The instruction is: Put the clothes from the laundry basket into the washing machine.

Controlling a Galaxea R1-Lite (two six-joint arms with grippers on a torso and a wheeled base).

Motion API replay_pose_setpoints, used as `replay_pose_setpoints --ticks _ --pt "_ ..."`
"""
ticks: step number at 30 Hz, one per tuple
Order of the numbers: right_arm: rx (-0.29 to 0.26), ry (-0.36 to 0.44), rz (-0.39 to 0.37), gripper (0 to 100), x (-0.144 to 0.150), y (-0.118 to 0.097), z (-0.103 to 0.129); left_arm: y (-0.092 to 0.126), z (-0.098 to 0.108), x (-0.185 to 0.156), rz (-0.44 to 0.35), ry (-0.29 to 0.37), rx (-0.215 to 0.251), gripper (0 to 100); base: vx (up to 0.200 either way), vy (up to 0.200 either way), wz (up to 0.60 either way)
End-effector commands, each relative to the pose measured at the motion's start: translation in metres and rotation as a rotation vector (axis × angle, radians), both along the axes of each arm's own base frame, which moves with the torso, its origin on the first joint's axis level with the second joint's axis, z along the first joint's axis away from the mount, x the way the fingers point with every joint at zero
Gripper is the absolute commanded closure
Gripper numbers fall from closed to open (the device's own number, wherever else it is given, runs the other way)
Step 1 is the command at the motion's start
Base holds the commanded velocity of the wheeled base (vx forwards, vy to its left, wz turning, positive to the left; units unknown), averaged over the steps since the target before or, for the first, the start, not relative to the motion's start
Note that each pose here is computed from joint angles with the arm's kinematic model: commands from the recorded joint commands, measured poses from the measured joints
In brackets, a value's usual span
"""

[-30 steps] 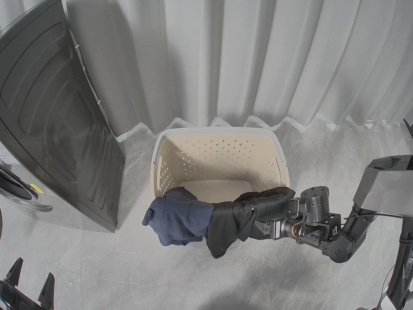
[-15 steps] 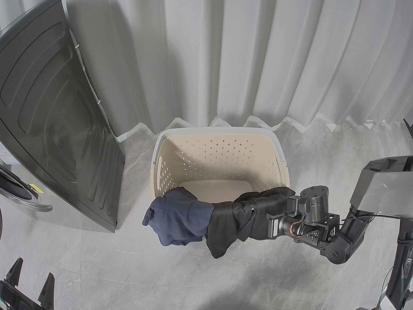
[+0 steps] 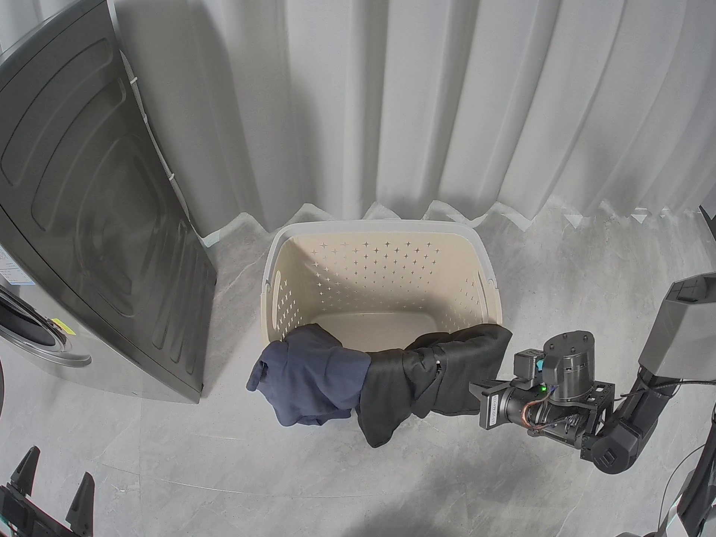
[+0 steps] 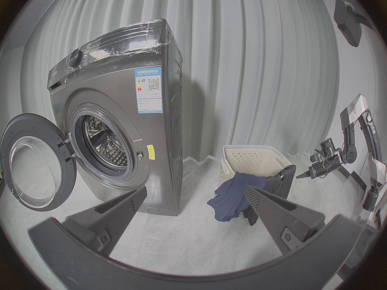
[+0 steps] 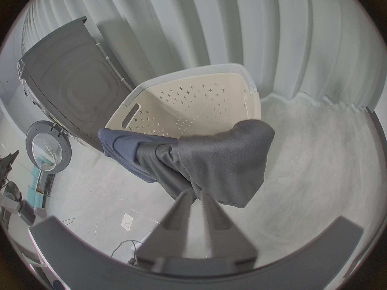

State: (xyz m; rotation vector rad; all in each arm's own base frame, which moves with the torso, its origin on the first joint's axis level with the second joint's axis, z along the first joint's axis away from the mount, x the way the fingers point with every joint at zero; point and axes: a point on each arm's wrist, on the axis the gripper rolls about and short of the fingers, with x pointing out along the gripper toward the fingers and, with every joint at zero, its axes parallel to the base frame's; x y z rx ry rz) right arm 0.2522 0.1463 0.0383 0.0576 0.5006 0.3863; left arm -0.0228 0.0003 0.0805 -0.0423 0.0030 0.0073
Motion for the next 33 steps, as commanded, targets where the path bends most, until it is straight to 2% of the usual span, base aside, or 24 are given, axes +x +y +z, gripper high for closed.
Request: replay_pose_setpoints --ticks 1,8,18,19,33 --pt "-0.003 0.000 -0.009 0 0.000 -0.003 -0.001 0.000 -0.004 0.000 0.000 0.001 -0.001 0 0.000 0.000 0.00" --pt "-0.008 -0.012 -0.059 0 0.025 -0.009 -0.009 0.000 -0.004 0.000 0.000 0.000 -0.001 0 0.000 0.000 0.00" --pt "-0.004 -0.035 -0.068 0 0.049 -0.005 -0.018 0.000 -0.004 0.000 0.000 0.001 -0.001 0 0.000 0.000 0.00" --pt "0.000 -0.040 -0.066 100 0.050 -0.003 -0.017 0.000 -0.004 0.000 0.000 0.001 -0.001 0 0.000 0.000 0.00" --pt "0.024 -0.070 -0.003 100 0.036 0.010 -0.012 0.000 -0.004 0.000 0.000 0.001 -0.001 0 0.000 0.000 0.00"
